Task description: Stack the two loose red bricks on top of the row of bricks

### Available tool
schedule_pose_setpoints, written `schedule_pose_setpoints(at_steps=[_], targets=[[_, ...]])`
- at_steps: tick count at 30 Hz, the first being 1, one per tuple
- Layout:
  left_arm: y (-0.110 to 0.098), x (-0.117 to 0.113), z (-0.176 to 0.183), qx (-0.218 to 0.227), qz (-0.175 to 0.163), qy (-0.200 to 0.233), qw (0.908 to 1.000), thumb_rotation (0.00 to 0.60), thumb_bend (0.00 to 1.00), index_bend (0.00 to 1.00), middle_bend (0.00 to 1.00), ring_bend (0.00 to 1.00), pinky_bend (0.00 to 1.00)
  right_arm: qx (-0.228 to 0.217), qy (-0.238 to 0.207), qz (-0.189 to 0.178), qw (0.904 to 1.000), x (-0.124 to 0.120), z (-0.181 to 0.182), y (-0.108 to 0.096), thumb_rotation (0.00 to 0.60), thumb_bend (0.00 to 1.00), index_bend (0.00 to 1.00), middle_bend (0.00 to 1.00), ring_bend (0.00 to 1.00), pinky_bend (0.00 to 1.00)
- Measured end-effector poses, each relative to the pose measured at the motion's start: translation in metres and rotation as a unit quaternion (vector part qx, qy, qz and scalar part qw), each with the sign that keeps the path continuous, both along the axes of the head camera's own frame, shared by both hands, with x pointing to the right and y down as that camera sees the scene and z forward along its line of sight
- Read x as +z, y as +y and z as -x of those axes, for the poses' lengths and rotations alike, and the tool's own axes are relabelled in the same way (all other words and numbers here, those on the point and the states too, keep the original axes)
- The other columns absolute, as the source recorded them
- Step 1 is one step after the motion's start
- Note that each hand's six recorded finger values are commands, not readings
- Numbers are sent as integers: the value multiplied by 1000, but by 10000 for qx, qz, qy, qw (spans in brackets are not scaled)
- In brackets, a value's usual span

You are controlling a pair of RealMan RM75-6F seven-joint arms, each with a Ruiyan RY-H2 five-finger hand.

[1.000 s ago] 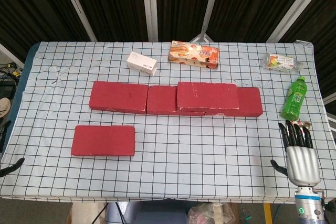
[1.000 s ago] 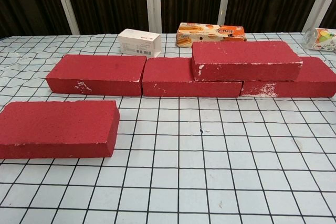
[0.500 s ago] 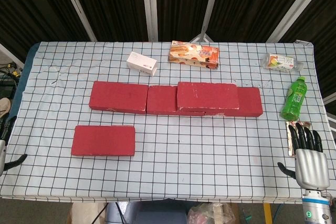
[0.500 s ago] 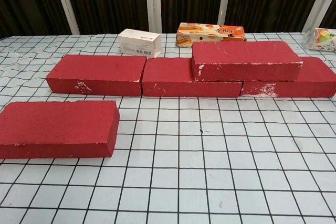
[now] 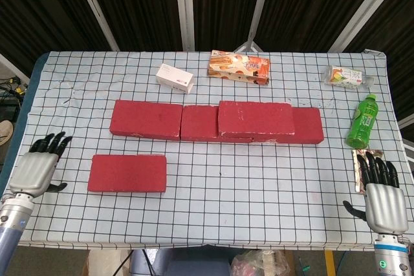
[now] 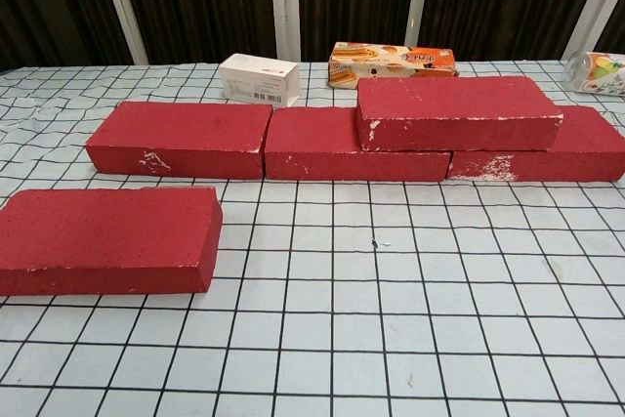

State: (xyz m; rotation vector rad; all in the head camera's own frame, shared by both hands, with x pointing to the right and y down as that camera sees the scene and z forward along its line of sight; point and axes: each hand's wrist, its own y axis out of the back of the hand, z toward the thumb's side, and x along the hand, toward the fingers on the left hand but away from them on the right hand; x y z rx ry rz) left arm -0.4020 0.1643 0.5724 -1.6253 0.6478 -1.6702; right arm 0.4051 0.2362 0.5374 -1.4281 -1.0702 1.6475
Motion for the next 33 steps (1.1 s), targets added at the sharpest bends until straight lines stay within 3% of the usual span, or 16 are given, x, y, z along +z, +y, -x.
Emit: schedule_pose_setpoints(at_steps=[13, 33], targets=[[14, 39, -61, 396, 638, 396, 9964, 600, 0, 0, 0, 0, 67, 63, -49, 77, 9999, 1, -2, -1, 600, 153, 0, 0, 0, 0], [25, 74, -88, 565, 708, 311, 9954, 600, 0, 0, 0, 0, 99, 85, -71, 182, 9998, 4, -3, -1, 600, 154, 0, 0, 0, 0]])
